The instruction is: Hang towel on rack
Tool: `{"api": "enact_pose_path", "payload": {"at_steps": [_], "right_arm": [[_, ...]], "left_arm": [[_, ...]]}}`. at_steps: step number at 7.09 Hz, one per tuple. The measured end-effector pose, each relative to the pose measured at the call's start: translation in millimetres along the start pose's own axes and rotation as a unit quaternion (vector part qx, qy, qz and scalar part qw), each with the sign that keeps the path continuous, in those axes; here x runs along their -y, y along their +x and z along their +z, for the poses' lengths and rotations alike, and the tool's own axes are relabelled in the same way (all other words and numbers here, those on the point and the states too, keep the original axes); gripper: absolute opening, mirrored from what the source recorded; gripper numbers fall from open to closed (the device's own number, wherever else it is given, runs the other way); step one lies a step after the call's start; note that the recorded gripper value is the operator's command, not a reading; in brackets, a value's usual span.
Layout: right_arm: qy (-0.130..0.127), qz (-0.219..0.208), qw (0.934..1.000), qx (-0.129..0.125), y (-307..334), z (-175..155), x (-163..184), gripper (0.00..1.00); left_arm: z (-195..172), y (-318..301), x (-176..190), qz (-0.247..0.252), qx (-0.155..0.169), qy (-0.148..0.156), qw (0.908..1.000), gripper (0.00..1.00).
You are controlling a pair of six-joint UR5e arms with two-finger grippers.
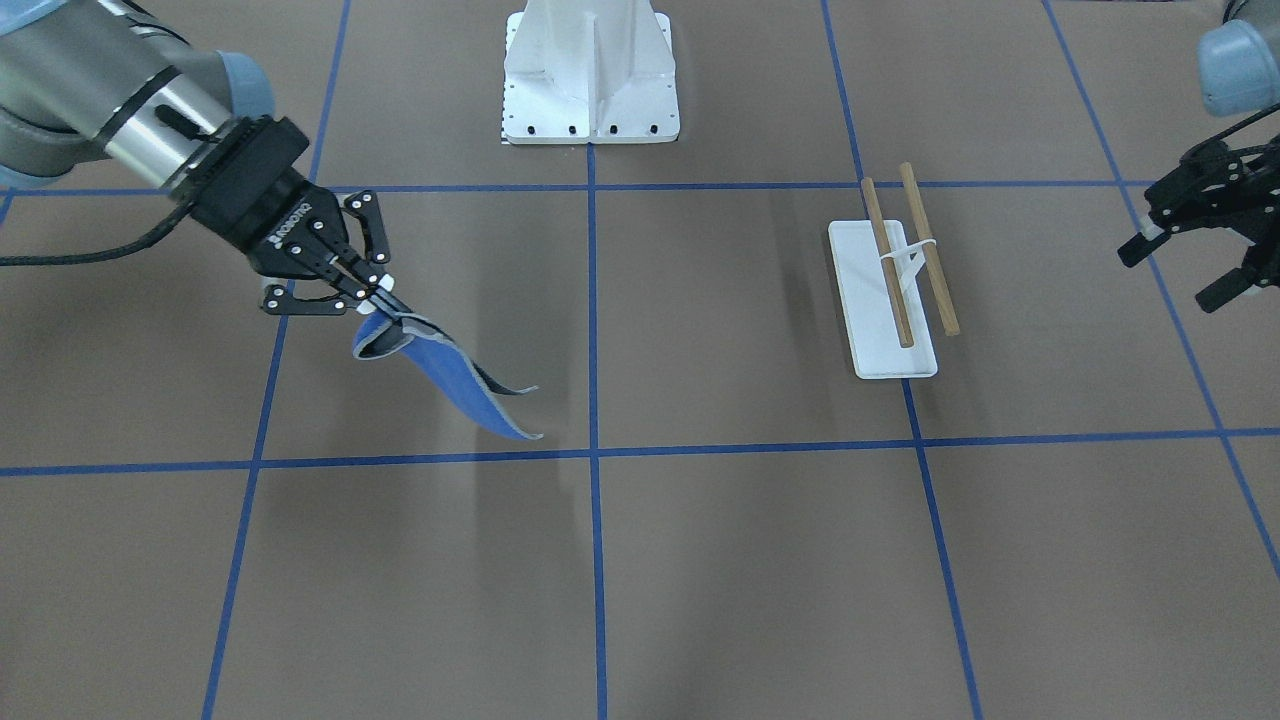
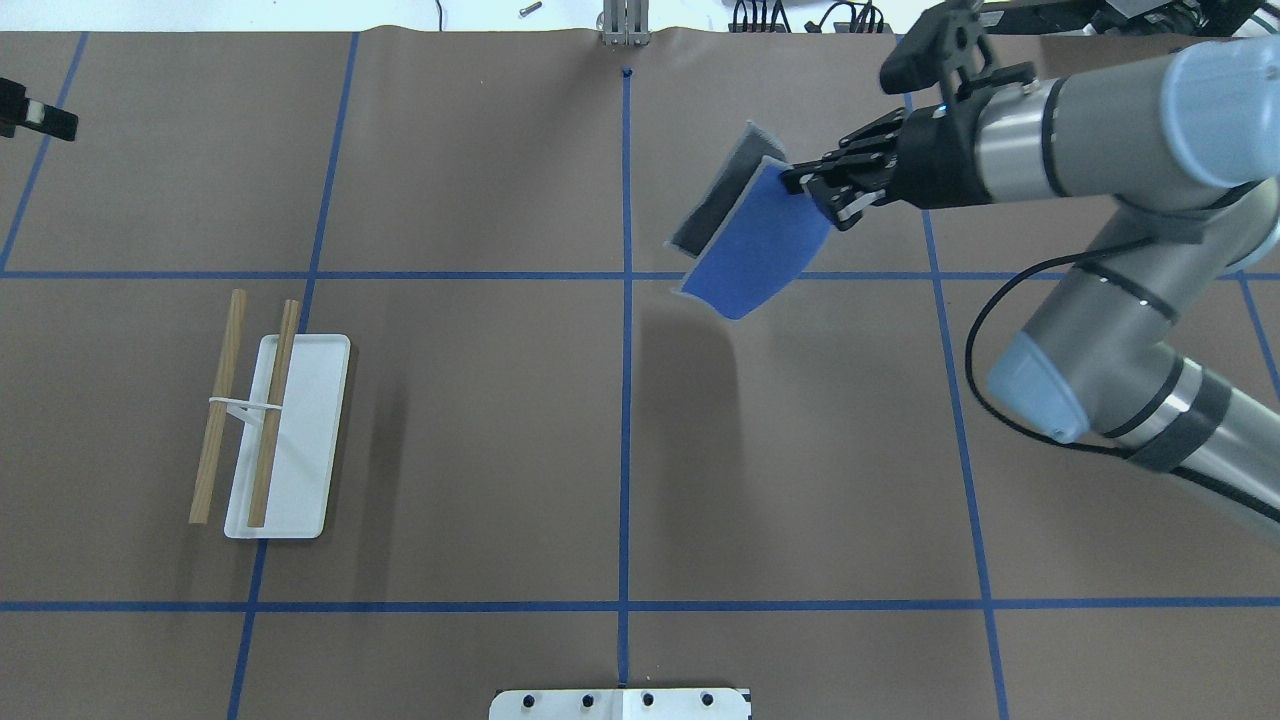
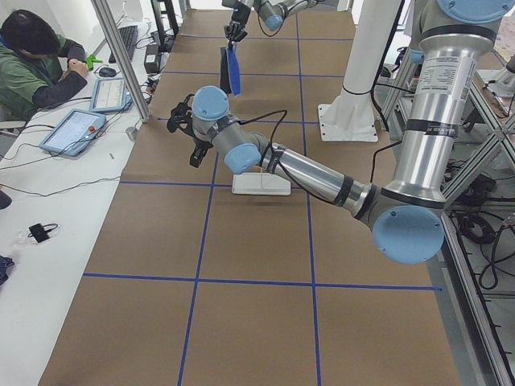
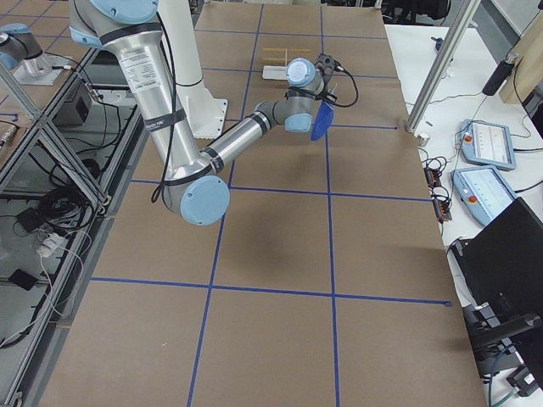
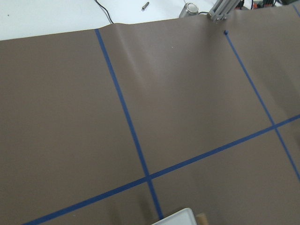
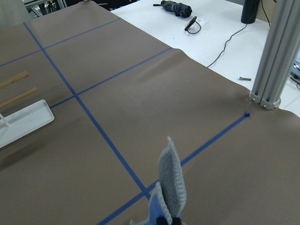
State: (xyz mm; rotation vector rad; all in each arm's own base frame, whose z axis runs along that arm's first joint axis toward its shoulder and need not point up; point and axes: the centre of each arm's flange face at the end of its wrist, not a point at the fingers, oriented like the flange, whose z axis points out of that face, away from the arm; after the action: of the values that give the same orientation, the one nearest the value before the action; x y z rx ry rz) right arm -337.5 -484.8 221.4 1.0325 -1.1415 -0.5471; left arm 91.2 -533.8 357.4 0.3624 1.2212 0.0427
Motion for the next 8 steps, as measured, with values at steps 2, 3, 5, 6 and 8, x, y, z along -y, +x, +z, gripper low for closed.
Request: {"api": "enact_pose_path", "payload": {"at_steps": [2,3,5,6,8], "right_arm": [[0.024,0.007,0.9996,-0.012,-70.6,35.6,20.2,0.00],[0.028,0.009,0.9994,-0.020,-102.2,42.1,29.5,0.00],[0.036,0.011,0.9988,-0.031,-136.4,49.1,36.2,0.00],[0.039,0.011,0.9986,-0.033,-143.3,51.1,39.9,0.00],[0.041,0.012,0.9985,-0.035,-152.6,52.9,53.7,0.00]], "left_arm": [[29.6,46.3,-1.4,-0.136,-0.033,-0.004,0.9902,0.98],[50.5,72.8,-2.2,-0.193,-0.042,0.000,0.9803,0.98],[103.0,146.1,-0.3,-0.328,-0.065,0.013,0.9422,0.98],[126.8,184.1,0.8,-0.395,-0.080,0.012,0.9152,0.98],[158.0,231.9,-2.5,-0.490,-0.094,-0.004,0.8668,0.98]]}}
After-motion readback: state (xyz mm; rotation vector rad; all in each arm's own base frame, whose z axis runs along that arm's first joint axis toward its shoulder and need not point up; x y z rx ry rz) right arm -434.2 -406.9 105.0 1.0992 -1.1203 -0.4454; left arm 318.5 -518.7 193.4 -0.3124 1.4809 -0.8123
